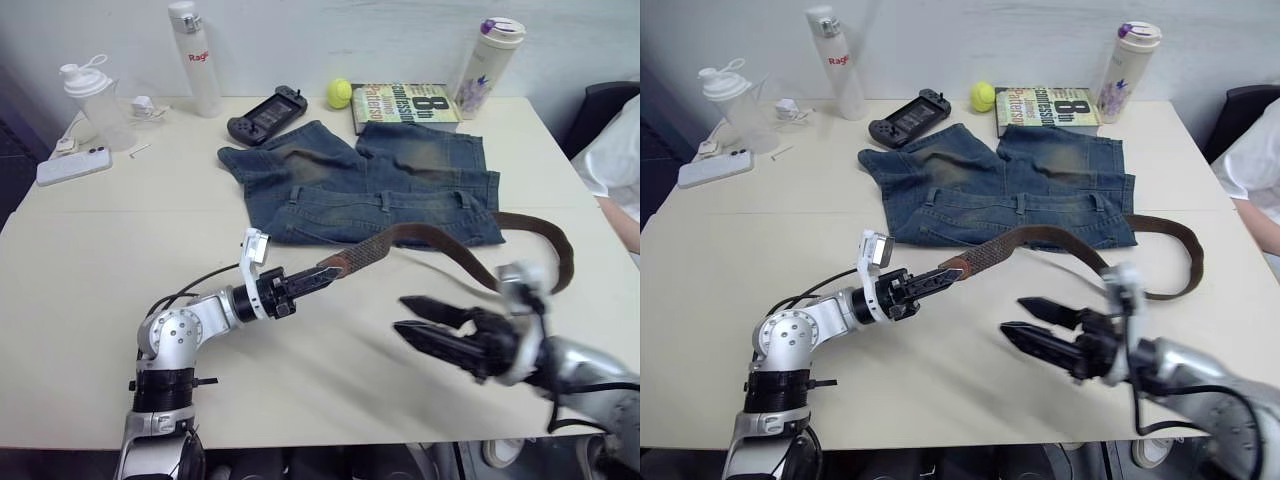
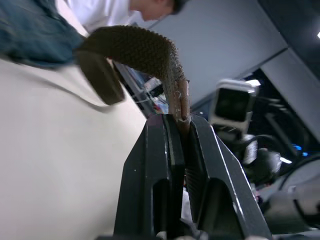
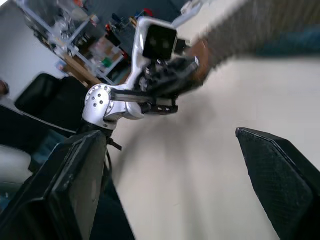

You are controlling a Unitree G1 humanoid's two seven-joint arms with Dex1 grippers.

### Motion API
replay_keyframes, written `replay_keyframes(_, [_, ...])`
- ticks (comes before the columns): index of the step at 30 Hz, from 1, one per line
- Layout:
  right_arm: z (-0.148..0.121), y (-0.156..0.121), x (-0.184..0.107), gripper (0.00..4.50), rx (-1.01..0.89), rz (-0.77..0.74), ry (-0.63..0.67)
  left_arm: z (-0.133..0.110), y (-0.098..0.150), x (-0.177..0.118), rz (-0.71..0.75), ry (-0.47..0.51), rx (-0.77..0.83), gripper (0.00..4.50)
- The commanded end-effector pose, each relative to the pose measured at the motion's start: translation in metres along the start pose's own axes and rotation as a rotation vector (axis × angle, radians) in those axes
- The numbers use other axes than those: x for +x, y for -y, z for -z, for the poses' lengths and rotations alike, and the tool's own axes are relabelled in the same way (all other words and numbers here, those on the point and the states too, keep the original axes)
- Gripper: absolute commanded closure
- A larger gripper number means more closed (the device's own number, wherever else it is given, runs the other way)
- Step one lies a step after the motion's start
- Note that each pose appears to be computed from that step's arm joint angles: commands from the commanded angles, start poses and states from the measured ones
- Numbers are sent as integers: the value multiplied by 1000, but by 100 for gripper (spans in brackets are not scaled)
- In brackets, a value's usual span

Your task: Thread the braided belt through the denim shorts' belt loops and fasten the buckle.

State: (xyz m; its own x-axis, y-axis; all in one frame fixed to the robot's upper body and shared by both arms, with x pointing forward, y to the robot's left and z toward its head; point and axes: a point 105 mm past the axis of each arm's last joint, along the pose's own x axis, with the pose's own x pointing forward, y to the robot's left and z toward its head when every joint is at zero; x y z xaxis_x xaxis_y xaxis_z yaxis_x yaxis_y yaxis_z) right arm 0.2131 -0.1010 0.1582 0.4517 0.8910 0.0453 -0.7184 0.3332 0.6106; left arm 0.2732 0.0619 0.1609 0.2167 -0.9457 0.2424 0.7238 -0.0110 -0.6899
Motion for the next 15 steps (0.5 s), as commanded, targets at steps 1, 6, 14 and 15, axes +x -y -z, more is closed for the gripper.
replay_keyframes(1, [-9,19,19,6,105,103,148,0,11,-1,19,-9,14,450])
replay_keyframes(6, [-37,13,20,6,250,12,396,-3,8,-3,-1,-1,14,450])
replay_keyframes(14, [-38,19,23,6,334,42,450,-4,9,-4,-9,-2,21,450])
replay_keyframes(15, [-38,18,25,6,341,32,451,-5,9,-3,-8,1,20,450])
